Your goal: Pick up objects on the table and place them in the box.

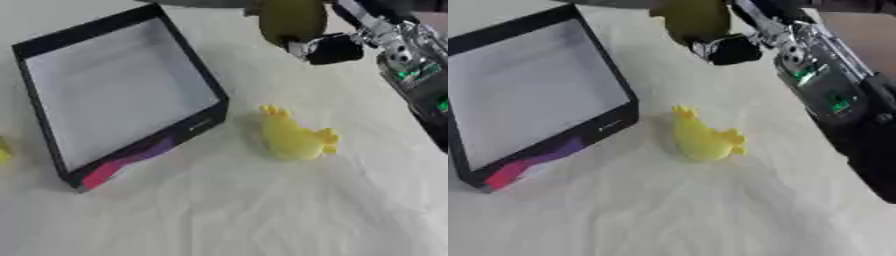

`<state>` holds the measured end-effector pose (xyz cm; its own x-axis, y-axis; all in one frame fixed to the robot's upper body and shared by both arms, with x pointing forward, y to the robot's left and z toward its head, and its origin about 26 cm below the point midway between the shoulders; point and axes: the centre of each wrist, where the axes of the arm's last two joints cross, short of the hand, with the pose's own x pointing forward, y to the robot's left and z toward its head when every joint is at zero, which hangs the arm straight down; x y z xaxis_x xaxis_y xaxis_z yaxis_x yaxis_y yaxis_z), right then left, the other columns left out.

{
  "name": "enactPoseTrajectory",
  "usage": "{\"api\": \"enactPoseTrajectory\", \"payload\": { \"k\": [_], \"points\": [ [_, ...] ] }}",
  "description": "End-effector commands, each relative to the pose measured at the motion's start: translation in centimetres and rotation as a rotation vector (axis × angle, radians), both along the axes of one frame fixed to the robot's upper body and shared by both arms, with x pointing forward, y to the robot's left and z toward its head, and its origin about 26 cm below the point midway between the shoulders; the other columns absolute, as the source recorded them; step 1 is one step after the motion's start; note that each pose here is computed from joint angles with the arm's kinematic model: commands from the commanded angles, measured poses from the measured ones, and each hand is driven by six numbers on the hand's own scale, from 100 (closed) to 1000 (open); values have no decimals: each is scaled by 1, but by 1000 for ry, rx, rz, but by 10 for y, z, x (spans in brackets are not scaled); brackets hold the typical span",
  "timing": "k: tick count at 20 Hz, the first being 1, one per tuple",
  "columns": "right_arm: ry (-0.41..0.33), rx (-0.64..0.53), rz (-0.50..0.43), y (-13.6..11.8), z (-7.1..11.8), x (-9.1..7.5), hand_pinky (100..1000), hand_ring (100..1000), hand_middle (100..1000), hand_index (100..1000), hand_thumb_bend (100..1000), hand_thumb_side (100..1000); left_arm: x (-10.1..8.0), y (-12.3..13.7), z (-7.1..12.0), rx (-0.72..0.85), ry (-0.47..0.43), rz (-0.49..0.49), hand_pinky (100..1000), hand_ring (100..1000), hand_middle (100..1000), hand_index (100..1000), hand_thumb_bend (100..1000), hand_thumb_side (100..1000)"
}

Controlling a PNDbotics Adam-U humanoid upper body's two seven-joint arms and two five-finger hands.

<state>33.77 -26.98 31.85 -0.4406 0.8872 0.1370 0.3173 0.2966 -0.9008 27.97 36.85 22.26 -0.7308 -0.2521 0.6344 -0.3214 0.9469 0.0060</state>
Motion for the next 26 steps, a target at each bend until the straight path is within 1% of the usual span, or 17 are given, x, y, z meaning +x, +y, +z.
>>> {"api": "enactPoseTrajectory", "payload": {
  "k": [1, 4, 9, 10, 11, 13, 15, 17, 23, 24, 25, 26],
  "points": [
    [-90, -27, 14, 2, 25, -16, 860, 769, 566, 679, 320, 369, -8, 4, 24, 53, -81, 3, 832, 732, 748, 793, 100, 708],
    [-110, -43, 28, 6, 34, -20, 859, 767, 565, 678, 317, 364, -9, 4, 33, 74, -110, -12, 832, 734, 751, 796, 100, 696],
    [-113, -80, 42, 11, 42, -20, 857, 762, 563, 676, 327, 367, -8, 2, 42, 98, -127, -66, 834, 738, 755, 801, 100, 678],
    [-114, -87, 44, 12, 43, -20, 857, 762, 564, 675, 344, 408, -8, 1, 43, 105, -124, -75, 835, 738, 755, 801, 100, 675],
    [-114, -91, 45, 12, 44, -19, 857, 762, 563, 675, 327, 361, -8, 2, 44, 109, -121, -81, 835, 738, 756, 801, 100, 674],
    [-115, -94, 51, 15, 46, -17, 857, 762, 563, 676, 323, 349, -9, 3, 45, 113, -116, -83, 835, 738, 756, 802, 100, 667],
    [-107, -86, 54, 18, 46, -12, 856, 763, 563, 675, 313, 335, -10, 5, 47, 123, -119, -80, 835, 739, 756, 803, 100, 652],
    [-94, -76, 50, 22, 44, -3, 857, 764, 563, 675, 310, 330, -11, 6, 50, 137, -131, -83, 835, 739, 756, 804, 100, 638],
    [-69, -60, 53, 35, 30, 20, 857, 769, 564, 676, 292, 311, -9, 3, 58, 152, -148, -125, 835, 739, 756, 804, 100, 631],
    [-62, -57, 53, 36, 27, 23, 858, 770, 563, 677, 351, 268, -9, 3, 59, 151, -148, -129, 835, 739, 756, 804, 100, 633],
    [-54, -55, 51, 37, 23, 26, 858, 770, 564, 677, 286, 311, -9, 3, 60, 149, -147, -133, 835, 739, 756, 804, 100, 635],
    [-46, -52, 49, 38, 20, 28, 858, 772, 565, 677, 280, 315, -9, 2, 60, 149, -145, -137, 835, 739, 756, 803, 100, 637]
  ]
}}
